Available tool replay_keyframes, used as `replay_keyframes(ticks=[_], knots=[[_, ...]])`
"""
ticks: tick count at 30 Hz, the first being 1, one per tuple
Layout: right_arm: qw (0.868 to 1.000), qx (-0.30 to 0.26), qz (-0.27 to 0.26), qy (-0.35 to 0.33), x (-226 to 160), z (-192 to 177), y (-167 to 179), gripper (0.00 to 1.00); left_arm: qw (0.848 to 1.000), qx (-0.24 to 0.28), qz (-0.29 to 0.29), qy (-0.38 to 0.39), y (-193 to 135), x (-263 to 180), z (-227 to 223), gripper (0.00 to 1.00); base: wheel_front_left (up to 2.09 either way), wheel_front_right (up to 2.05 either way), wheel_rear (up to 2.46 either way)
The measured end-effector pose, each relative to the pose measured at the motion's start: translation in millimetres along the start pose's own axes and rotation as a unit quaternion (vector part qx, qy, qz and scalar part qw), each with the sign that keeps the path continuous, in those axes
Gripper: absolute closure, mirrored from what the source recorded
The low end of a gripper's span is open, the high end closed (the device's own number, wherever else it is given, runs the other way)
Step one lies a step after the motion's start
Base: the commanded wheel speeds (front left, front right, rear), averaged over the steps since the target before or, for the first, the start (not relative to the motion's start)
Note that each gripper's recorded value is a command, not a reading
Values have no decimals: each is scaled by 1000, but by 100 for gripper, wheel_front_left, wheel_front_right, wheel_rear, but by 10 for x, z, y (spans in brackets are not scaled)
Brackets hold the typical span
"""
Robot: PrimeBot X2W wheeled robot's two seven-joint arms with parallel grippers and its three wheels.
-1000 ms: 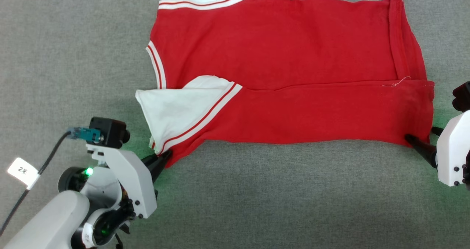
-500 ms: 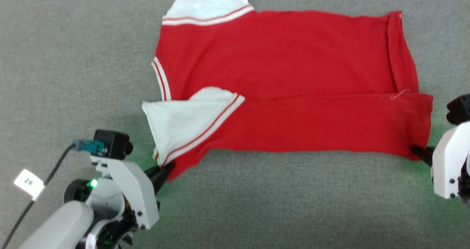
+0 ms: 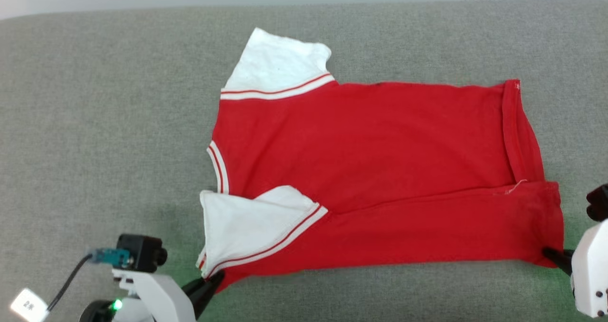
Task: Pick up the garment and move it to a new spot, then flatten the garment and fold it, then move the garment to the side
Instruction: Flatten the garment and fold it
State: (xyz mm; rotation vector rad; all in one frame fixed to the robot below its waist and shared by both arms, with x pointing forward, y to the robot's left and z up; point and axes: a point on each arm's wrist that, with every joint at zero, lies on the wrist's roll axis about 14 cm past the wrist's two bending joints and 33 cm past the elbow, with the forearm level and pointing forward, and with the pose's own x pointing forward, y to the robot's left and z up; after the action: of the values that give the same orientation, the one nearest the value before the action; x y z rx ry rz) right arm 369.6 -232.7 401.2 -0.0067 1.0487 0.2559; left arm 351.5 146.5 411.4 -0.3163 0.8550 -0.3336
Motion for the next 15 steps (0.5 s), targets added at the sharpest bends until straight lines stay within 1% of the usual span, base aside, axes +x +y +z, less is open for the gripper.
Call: replay_keyframes(ticks=[2,3,4,5,6,7,8,9,10,11,13,15], knots=[[1000,2,0,-1,-28,-30,8,100,1000,-7,1,-3,-13,-33,-40,100,0,0,0],[1000,4,1,-2,-39,-39,15,90,1000,-11,1,-5,-24,-43,-45,100,0,0,0],[1000,7,2,-5,-51,-41,20,60,1000,-12,-1,-6,-36,-50,-53,100,0,0,0],[1000,9,2,-14,-66,-15,23,34,1000,-13,-2,-9,-45,-57,-52,100,0,0,0],[1000,8,0,-22,-82,8,25,34,1000,-14,-2,-14,-55,-65,-45,100,0,0,0],[1000,7,-3,-29,-98,22,21,0,1000,-15,-3,-19,-61,-70,-32,100,0,0,0],[999,9,-4,-38,-111,40,20,0,1000,-14,-2,-24,-59,-77,-11,74,0,0,0],[999,12,-5,-52,-127,84,22,0,999,-14,-1,-34,-59,-85,28,52,0,0,0],[998,13,-7,-68,-150,135,25,0,999,-14,-1,-44,-61,-97,74,17,0,0,0],[996,13,-9,-84,-178,192,28,0,998,-12,-1,-54,-66,-110,116,0,0,0,0],[991,14,-12,-131,-252,352,36,0,996,-12,10,-93,-24,-149,272,0,0,0,0],[981,19,-18,-193,-357,560,31,0,990,-7,19,-138,10,-202,452,0,0,0,0]])
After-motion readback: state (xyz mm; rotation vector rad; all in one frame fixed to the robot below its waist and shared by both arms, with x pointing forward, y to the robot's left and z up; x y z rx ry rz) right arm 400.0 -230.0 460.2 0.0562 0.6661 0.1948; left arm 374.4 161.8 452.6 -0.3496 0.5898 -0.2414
